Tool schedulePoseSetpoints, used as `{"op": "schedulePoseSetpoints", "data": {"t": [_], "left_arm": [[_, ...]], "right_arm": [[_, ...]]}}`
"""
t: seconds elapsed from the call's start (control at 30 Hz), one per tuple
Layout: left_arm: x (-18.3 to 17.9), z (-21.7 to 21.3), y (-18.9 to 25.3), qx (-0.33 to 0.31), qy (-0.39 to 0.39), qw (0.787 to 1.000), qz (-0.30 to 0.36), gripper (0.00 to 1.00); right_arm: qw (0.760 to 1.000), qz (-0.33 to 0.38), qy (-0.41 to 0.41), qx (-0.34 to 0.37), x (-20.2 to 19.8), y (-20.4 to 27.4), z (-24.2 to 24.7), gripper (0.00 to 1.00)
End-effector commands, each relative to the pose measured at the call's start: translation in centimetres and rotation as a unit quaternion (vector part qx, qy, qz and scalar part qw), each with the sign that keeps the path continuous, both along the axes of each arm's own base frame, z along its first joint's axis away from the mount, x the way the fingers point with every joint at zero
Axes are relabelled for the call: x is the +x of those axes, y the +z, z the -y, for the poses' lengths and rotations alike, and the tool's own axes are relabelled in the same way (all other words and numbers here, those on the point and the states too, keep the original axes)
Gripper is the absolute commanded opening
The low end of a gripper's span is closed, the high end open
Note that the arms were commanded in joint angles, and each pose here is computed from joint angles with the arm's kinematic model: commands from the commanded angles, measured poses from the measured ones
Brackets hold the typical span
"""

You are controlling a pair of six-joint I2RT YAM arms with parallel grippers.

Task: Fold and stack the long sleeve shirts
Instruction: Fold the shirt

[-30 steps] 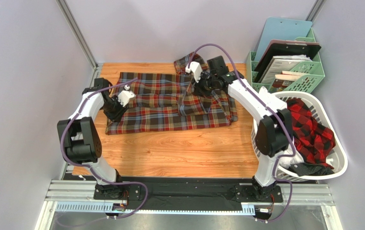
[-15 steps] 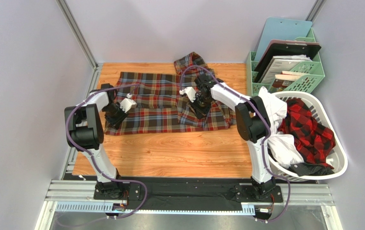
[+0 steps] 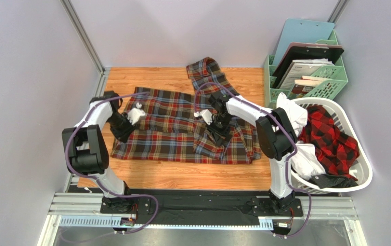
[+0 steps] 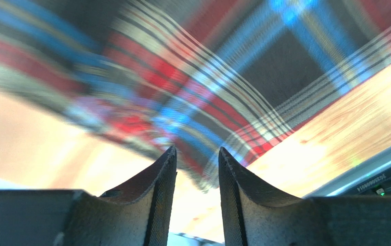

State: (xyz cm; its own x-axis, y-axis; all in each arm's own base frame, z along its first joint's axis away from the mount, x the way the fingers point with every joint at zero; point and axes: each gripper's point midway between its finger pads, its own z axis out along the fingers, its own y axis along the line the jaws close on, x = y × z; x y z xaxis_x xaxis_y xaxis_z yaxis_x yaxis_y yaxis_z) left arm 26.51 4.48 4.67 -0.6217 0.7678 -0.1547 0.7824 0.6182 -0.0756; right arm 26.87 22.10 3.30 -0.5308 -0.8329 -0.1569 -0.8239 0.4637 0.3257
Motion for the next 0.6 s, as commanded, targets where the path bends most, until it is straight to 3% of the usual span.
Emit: {"op": "schedulePoseSetpoints", "data": {"t": [0.0,0.17,0.37,0.57], "left_arm": [[5.2,2.3,6.4,-0.077,-0.02,0.992,0.102,0.44],[8.8,2.8,7.1,-0.099,-0.057,0.987,0.115,0.5],[9.2,3.2,3.6,-0.092,-0.097,0.989,0.066,0.52],[9.3,2.8,0.7,-0.058,-0.115,0.991,0.044,0.53]], "right_arm": [[0.996,0.049,-0.048,0.058,2.6,6.9,-0.5,0.0],[0.987,0.116,-0.064,0.095,5.2,12.3,-0.4,0.0],[0.969,0.199,-0.089,0.117,9.1,17.4,0.5,0.0],[0.962,0.226,-0.094,0.12,10.8,19.3,0.9,0.0]]}}
